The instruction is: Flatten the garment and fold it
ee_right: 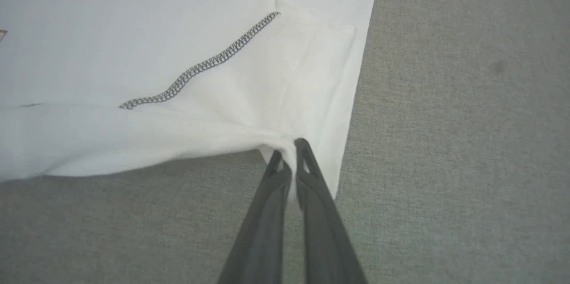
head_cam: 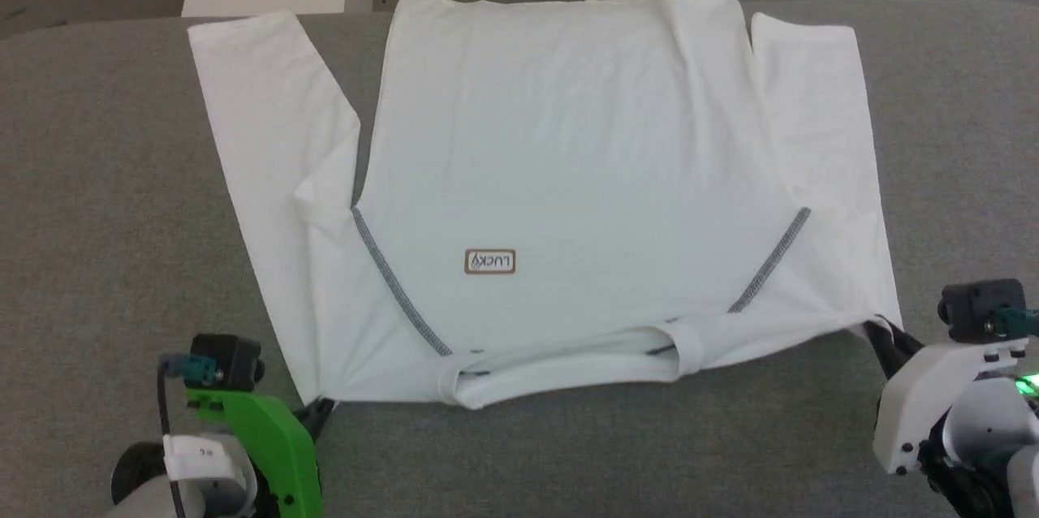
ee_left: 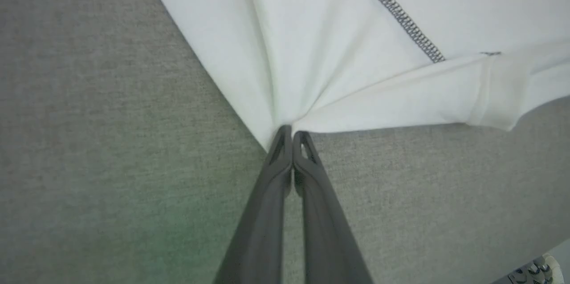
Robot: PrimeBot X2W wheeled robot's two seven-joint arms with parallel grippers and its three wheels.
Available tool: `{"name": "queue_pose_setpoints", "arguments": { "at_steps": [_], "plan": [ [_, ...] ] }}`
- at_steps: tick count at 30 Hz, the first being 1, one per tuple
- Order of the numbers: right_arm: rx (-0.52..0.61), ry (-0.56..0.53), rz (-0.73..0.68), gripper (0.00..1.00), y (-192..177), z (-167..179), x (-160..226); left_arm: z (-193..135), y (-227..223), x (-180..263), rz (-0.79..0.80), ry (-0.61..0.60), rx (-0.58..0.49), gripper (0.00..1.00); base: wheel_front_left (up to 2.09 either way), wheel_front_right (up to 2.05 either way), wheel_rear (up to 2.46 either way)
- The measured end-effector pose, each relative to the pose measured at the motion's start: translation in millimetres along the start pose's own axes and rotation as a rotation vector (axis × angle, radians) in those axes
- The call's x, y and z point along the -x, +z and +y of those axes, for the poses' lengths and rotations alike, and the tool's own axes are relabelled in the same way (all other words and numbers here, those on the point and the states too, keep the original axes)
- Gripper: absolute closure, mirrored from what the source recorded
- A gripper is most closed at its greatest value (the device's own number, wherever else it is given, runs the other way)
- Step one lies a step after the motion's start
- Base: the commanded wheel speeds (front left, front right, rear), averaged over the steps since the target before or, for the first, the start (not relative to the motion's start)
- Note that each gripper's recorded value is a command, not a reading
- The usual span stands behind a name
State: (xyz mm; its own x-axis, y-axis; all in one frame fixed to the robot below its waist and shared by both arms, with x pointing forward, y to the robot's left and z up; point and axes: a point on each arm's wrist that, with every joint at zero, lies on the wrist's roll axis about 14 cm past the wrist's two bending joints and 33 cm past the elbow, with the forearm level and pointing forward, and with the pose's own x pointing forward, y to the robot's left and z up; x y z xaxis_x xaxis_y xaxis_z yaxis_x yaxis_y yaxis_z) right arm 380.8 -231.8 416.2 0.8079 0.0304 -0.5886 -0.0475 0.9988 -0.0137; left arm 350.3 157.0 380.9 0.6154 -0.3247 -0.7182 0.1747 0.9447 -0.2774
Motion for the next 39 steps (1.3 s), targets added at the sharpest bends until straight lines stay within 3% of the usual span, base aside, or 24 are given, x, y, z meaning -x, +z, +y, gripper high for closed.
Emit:
{"name": "queue_pose_setpoints", "arguments": {
  "at_steps": [14, 22, 26, 27, 28, 29, 34, 39],
  "plan": [
    [-0.1, -0.032, 0.261, 1.0, -60.0, 6.8, 49.4, -13.8, -89.9, 50.5, 0.238, 0.033, 0.151, 1.0, 0.0, 0.0, 0.0],
    [-0.117, -0.036, 0.417, 1.0, -98.3, 11.9, 56.0, -16.2, -98.2, 51.7, 0.232, 0.045, 0.175, 1.0, 0.0, 0.0, 0.0],
    [-0.125, -0.032, 0.424, 1.0, -105.9, 13.6, 55.0, -17.2, -97.5, 48.7, 0.214, 0.041, 0.176, 1.0, 0.0, 0.0, 0.0],
    [-0.127, -0.032, 0.408, 0.84, -104.5, 13.4, 54.3, -17.5, -95.6, 47.3, 0.194, 0.041, 0.174, 1.0, 0.0, 0.0, 0.0],
    [-0.131, -0.031, 0.39, 0.39, -102.9, 13.5, 53.4, -18.8, -93.7, 45.7, 0.172, 0.038, 0.174, 0.57, 0.0, 0.0, 0.0],
    [-0.141, -0.028, 0.374, 0.0, -101.7, 14.2, 52.8, -19.9, -92.6, 44.6, 0.156, 0.034, 0.173, 0.0, 0.0, 0.0, 0.0],
    [-0.168, -0.016, 0.229, 0.0, -79.7, 16.7, 51.3, -32.2, -72.6, 40.6, 0.023, -0.015, 0.184, 0.0, 0.0, 0.0, 0.0],
    [-0.171, -0.031, -0.044, 0.0, -29.1, 10.5, 54.2, -15.7, -4.8, 43.5, -0.285, 0.03, 0.14, 0.0, 0.0, 0.0, 0.0]
  ]
}}
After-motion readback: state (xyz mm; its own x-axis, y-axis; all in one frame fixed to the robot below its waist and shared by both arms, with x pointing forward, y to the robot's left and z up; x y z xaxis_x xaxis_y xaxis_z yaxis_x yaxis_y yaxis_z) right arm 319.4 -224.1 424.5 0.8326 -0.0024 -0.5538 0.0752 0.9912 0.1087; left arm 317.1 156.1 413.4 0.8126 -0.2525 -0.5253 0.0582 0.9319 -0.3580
